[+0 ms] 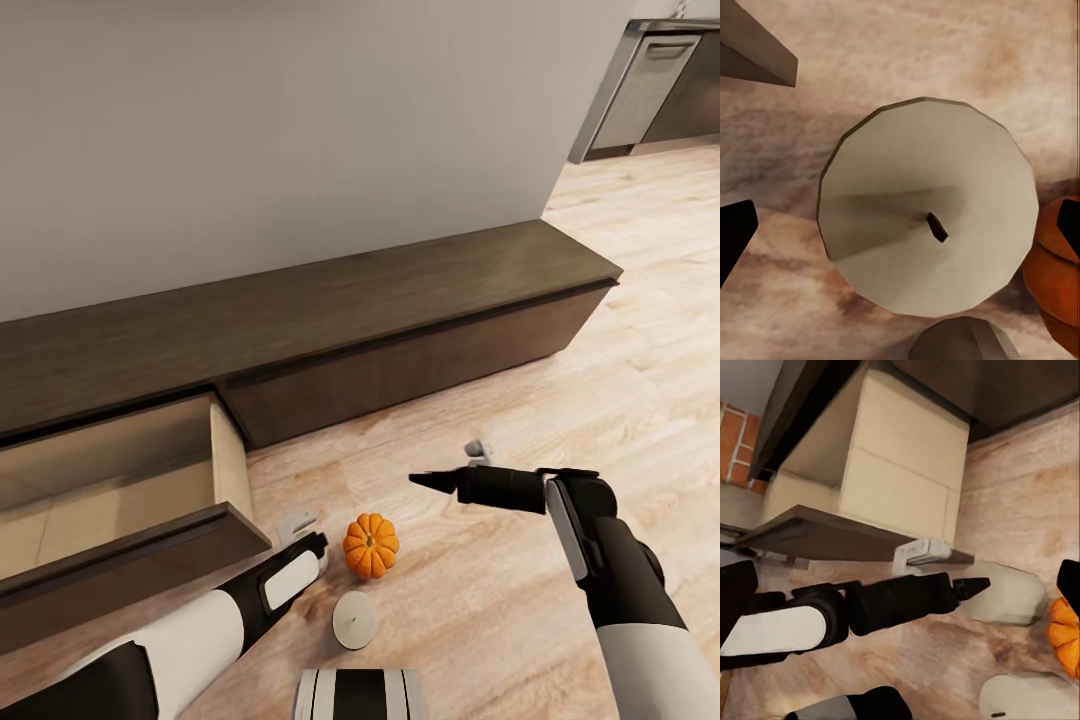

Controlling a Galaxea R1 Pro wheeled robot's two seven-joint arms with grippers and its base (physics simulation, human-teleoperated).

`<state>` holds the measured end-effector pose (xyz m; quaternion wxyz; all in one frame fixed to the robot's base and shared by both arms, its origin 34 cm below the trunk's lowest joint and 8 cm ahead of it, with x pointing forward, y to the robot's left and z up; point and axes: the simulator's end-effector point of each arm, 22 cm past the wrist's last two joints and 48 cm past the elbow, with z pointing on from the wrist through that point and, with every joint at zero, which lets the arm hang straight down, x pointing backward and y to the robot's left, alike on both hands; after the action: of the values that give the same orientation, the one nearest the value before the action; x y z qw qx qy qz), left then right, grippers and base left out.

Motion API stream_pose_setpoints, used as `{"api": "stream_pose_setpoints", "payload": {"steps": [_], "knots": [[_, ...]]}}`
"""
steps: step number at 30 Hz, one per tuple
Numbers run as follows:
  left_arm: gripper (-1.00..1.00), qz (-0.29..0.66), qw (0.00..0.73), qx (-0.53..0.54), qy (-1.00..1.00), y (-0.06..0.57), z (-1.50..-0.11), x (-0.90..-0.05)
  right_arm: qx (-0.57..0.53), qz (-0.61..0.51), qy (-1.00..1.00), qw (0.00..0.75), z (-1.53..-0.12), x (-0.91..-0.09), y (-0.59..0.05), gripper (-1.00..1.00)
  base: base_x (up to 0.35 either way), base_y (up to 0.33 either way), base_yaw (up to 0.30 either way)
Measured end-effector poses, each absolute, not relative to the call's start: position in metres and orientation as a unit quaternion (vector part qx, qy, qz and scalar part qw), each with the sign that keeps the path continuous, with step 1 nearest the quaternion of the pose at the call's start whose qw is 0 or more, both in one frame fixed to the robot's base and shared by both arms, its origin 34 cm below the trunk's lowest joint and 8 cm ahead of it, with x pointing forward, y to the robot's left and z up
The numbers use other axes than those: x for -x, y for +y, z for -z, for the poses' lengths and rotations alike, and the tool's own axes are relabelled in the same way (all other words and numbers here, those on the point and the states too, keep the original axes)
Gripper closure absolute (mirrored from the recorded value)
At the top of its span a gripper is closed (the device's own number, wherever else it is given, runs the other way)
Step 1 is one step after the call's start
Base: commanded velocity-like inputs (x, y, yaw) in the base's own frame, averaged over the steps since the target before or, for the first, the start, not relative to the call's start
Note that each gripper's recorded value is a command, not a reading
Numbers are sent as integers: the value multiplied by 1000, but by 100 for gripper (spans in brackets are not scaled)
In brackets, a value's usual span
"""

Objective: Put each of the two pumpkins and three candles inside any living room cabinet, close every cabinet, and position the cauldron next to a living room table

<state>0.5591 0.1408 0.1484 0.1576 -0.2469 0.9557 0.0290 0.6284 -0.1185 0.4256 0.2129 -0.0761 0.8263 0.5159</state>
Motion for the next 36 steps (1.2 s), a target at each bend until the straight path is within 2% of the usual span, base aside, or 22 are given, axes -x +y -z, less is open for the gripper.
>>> {"api": "stream_pose_setpoints", "payload": {"steps": [7, 24, 36], "knots": [[-100, -25, 151, 246, 957, 138, -140, -555, 77, -560, 799, 206, -437, -621, -115, -100, 0, 0, 0], [-100, -25, 144, 245, 958, 138, -132, -549, 74, -563, 799, 200, -430, -620, -115, -100, 0, 0, 0], [-100, 8, 153, 240, 959, 125, -133, -557, 74, -563, 799, 200, -430, -620, -115, -100, 0, 0, 0]]}}
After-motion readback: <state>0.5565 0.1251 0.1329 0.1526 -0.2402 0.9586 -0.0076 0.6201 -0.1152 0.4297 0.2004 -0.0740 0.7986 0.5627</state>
